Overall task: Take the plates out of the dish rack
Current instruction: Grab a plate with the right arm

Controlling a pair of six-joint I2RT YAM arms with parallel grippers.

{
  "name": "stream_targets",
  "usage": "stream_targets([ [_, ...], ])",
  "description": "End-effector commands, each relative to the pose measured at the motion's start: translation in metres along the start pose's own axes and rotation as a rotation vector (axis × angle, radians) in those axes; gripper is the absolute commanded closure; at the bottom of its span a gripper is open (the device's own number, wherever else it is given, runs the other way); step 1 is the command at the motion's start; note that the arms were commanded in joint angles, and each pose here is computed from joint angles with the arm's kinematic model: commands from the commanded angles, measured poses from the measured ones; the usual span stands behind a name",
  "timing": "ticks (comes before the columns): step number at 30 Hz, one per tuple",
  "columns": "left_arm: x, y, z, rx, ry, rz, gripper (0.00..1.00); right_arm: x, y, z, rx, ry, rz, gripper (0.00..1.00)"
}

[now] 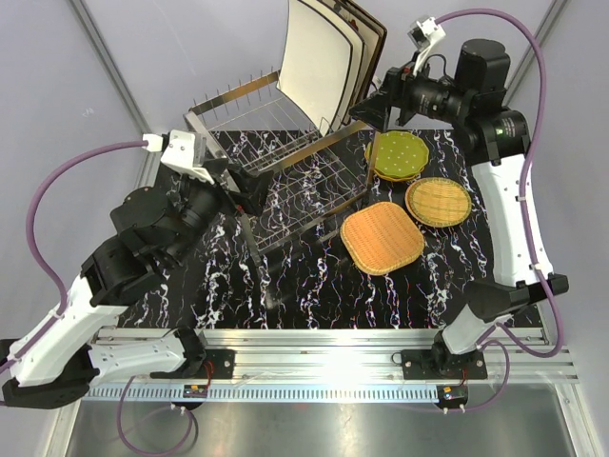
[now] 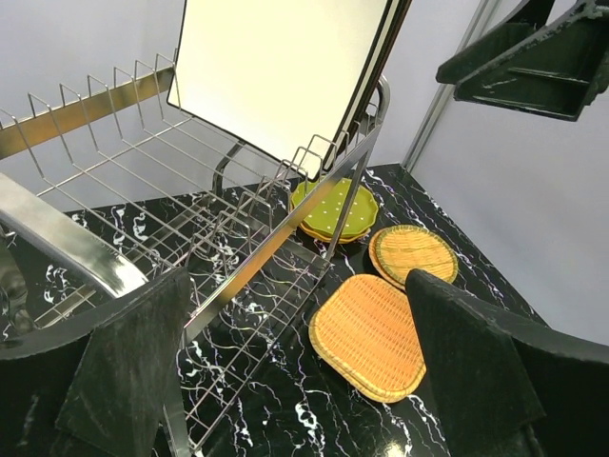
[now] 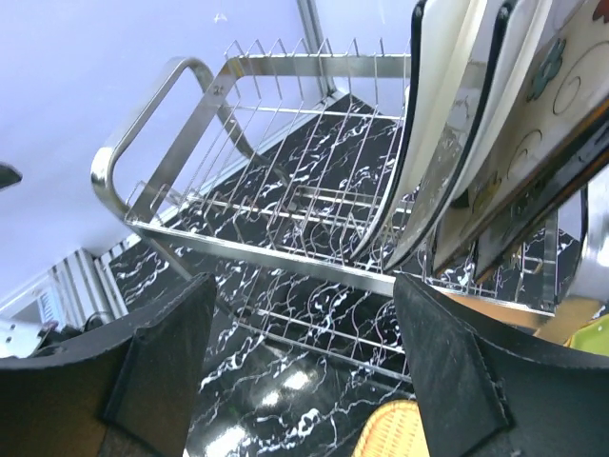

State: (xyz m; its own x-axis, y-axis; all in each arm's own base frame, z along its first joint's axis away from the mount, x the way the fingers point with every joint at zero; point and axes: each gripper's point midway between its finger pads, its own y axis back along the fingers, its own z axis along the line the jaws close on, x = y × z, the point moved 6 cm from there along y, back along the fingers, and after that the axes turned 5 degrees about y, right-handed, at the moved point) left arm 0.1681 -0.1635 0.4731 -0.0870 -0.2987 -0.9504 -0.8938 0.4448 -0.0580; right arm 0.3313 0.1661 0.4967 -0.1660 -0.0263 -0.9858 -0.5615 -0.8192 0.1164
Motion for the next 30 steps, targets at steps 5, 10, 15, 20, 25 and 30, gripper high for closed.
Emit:
stream_targets([
  [5,-0.001,0.003,0.004,-0.016,0.055,-0.034,0.01,-0.020,-0.018,0.007,0.063,0.002,-0.078,0.18],
  [10,0.001,0.005,0.006,-0.022,0.061,-0.037,0.01,-0.023,-0.026,0.000,0.120,-0.064,-0.095,0.18],
  [15,0.000,0.008,0.008,-0.026,0.068,-0.048,0.01,-0.024,-0.033,-0.002,0.141,-0.147,-0.112,0.01],
  [20,0.002,0.008,0.010,-0.032,0.071,-0.050,0.01,-0.022,-0.039,0.001,0.121,-0.192,-0.109,0.00],
  [25,0.003,0.008,0.010,-0.032,0.072,-0.049,0.01,-0.020,-0.046,0.004,0.073,-0.213,-0.107,0.00],
  [30,0.002,0.009,0.010,-0.031,0.074,-0.053,0.01,-0.016,-0.055,0.001,0.082,-0.223,-0.099,0.02],
])
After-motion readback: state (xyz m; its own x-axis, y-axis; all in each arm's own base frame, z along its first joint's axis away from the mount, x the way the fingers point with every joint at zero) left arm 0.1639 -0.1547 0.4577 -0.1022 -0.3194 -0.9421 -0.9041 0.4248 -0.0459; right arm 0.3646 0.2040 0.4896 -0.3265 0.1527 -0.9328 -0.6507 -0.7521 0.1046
